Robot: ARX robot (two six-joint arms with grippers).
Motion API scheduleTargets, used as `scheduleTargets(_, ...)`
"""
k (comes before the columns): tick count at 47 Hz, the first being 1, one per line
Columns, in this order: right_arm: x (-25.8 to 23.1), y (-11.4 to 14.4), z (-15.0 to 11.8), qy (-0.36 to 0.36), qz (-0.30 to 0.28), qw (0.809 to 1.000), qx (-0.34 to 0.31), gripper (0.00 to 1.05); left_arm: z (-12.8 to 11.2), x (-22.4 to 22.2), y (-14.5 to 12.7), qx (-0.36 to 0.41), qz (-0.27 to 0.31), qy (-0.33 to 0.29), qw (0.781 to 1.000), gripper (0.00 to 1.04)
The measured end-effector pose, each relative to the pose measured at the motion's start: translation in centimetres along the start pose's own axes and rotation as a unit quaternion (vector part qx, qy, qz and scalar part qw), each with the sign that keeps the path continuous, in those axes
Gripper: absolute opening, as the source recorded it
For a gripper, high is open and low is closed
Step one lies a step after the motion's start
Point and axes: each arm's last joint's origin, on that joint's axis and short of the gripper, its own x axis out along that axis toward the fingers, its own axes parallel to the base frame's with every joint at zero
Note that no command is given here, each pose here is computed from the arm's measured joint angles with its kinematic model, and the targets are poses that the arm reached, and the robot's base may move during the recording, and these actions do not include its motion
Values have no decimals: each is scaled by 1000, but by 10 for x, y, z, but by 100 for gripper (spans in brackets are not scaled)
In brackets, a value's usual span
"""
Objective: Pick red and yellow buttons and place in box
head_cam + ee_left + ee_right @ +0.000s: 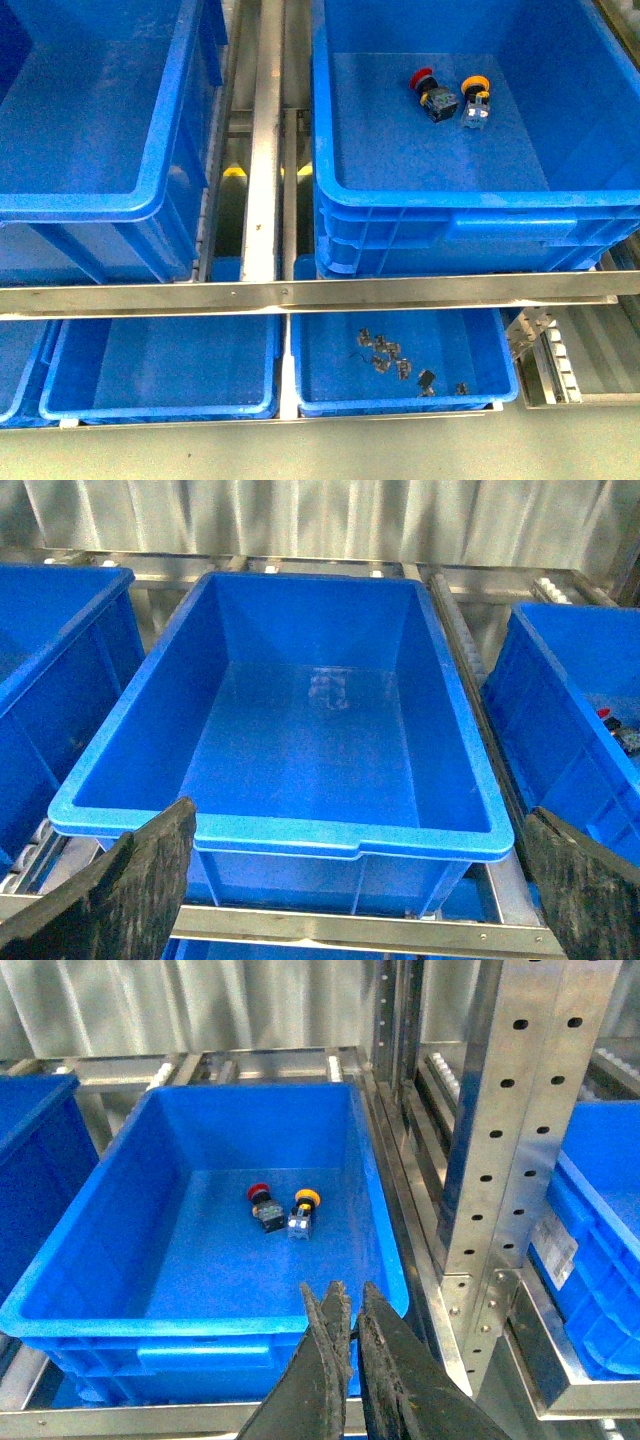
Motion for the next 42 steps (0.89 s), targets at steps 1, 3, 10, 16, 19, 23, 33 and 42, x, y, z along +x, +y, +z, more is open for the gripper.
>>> scheduleTargets(1,0,0,0,0,0,1000,0,4,0,0,0,0,0,0,1000,97)
scheduleTargets(3,0,0,0,0,0,1000,0,4,0,0,0,0,0,0,1000,97)
scheduleTargets(10,0,0,0,0,0,1000,-1,20,0,0,0,0,0,0,1000,97)
scheduleTargets(16,0,0,0,0,0,1000,-1,50,0,0,0,0,0,0,1000,97)
scheduleTargets(19,0,0,0,0,0,1000,-1,61,0,0,0,0,0,0,1000,97)
scheduleTargets(23,0,0,0,0,0,1000,-1,76,0,0,0,0,0,0,1000,97)
scheduleTargets(33,0,0,0,0,0,1000,-1,99,0,0,0,0,0,0,1000,97)
scheduleTargets(42,0,0,0,0,0,1000,-1,99,0,0,0,0,0,0,1000,97)
